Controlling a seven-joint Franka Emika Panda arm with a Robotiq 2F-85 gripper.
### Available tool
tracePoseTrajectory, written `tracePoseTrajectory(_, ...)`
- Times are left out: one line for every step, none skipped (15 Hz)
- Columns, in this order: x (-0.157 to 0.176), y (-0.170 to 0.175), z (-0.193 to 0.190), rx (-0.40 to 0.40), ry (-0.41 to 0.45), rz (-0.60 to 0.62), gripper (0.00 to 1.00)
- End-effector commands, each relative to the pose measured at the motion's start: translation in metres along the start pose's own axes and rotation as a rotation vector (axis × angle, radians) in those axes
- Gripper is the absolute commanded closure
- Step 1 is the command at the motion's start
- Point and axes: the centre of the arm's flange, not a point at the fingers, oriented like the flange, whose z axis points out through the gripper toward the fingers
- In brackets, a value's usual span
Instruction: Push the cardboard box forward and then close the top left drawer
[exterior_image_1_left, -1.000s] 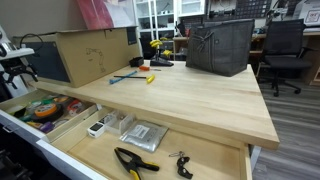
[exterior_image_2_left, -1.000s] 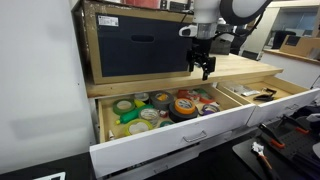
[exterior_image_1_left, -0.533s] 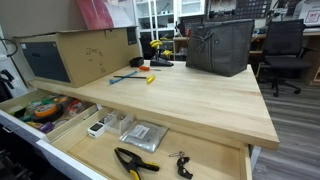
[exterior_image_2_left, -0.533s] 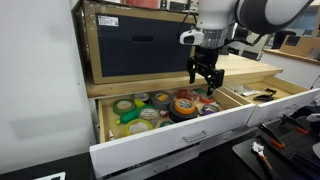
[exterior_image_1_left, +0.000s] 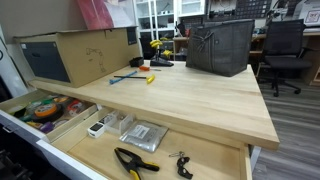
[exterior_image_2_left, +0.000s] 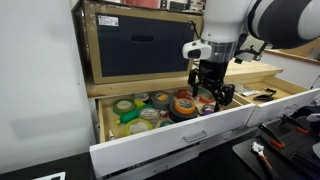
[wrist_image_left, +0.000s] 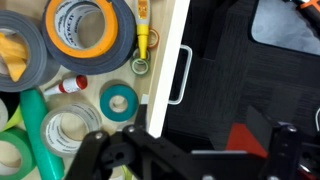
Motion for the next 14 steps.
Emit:
tracePoseTrajectory(0.010, -0.009, 0.023, 0.025, 0.013, -0.054, 0.00)
tracePoseTrajectory(0.011, -0.010, 0.029, 0.023, 0.009, -0.068, 0.00)
tracePoseTrajectory(0.013, -0.012, 0.033, 0.027, 0.011, -0.077, 0.00)
tracePoseTrajectory(0.013, -0.012, 0.038, 0.029, 0.013, -0.079, 0.00)
tracePoseTrajectory(0.016, -0.013, 0.042, 0.040, 0.022, -0.079, 0.00)
tracePoseTrajectory(0.021, -0.018, 0.042, 0.048, 0.030, -0.095, 0.00)
tracePoseTrajectory(0.025, -0.023, 0.045, 0.047, 0.040, -0.117, 0.00)
tracePoseTrajectory(0.033, -0.028, 0.047, 0.041, 0.037, -0.140, 0.00)
tracePoseTrajectory(0.039, -0.032, 0.049, 0.039, 0.032, -0.149, 0.00)
tracePoseTrajectory(0.045, -0.036, 0.054, 0.038, 0.012, -0.162, 0.00)
tracePoseTrajectory(0.051, -0.040, 0.059, 0.021, -0.013, -0.166, 0.00)
tracePoseTrajectory(0.054, -0.043, 0.064, 0.001, -0.031, -0.177, 0.00)
tracePoseTrajectory(0.057, -0.048, 0.069, -0.007, -0.042, -0.186, 0.00)
tracePoseTrajectory(0.059, -0.052, 0.076, -0.025, -0.054, -0.190, 0.00)
